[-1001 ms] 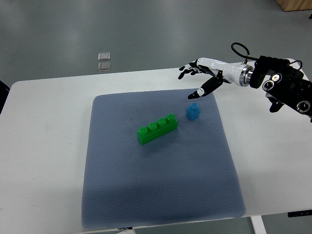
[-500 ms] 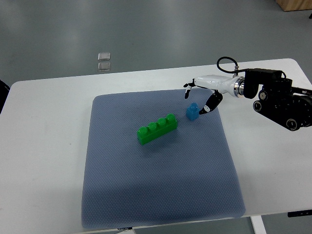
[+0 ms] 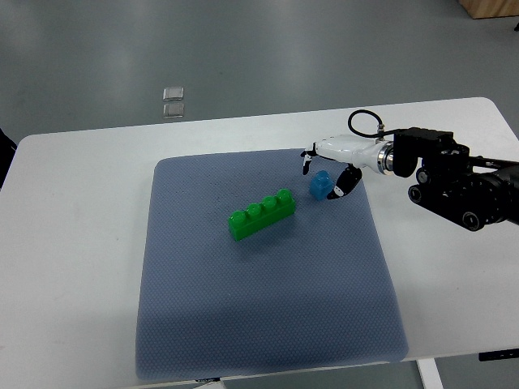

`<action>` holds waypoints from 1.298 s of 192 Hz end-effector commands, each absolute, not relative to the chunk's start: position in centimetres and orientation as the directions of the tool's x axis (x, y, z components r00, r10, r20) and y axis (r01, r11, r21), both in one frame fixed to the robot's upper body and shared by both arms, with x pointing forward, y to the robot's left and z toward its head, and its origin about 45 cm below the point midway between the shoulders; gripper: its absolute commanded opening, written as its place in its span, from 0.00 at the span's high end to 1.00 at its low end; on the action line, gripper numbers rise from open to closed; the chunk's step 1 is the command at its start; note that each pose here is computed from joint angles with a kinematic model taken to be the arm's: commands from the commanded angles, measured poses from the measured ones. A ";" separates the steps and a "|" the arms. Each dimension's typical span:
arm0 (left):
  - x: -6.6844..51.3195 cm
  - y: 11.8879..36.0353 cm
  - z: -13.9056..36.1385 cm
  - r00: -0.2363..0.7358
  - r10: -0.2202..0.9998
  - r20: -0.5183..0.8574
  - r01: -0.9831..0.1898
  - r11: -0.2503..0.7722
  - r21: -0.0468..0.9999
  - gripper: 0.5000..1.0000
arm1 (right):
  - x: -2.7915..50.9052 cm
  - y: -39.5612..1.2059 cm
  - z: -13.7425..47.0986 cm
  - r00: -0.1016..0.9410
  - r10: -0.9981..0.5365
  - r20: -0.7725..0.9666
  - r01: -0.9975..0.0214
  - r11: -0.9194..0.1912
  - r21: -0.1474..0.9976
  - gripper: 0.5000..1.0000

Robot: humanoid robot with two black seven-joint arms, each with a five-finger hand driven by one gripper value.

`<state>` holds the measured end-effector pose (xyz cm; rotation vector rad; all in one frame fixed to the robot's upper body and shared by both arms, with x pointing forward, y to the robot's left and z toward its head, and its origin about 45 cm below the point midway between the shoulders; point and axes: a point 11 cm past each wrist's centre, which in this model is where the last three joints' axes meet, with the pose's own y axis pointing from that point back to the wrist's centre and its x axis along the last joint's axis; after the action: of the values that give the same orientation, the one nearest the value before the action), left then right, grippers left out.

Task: Stack blue block on green block with right hand
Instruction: 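Close the right hand fingers around the blue block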

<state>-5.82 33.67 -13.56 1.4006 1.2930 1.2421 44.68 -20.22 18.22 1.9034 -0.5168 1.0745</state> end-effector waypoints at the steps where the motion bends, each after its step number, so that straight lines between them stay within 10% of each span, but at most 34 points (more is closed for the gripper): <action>1: -5.8 33.7 -13.6 -0.023 0.992 0.121 0.160 -0.116 0.980 0.00 | 44.7 -20.3 18.1 0.526 0.074 0.847 -0.695 -0.537 0.479 0.25; 249: -5.8 33.7 -13.6 -0.023 0.992 0.121 0.160 -0.116 0.980 0.00 | 44.4 -20.6 17.9 0.523 0.128 0.843 -0.681 -0.533 0.503 0.65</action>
<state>-5.80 33.67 -13.56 1.4004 1.2927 1.2423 44.42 -20.67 17.80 1.8554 -0.4578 1.1186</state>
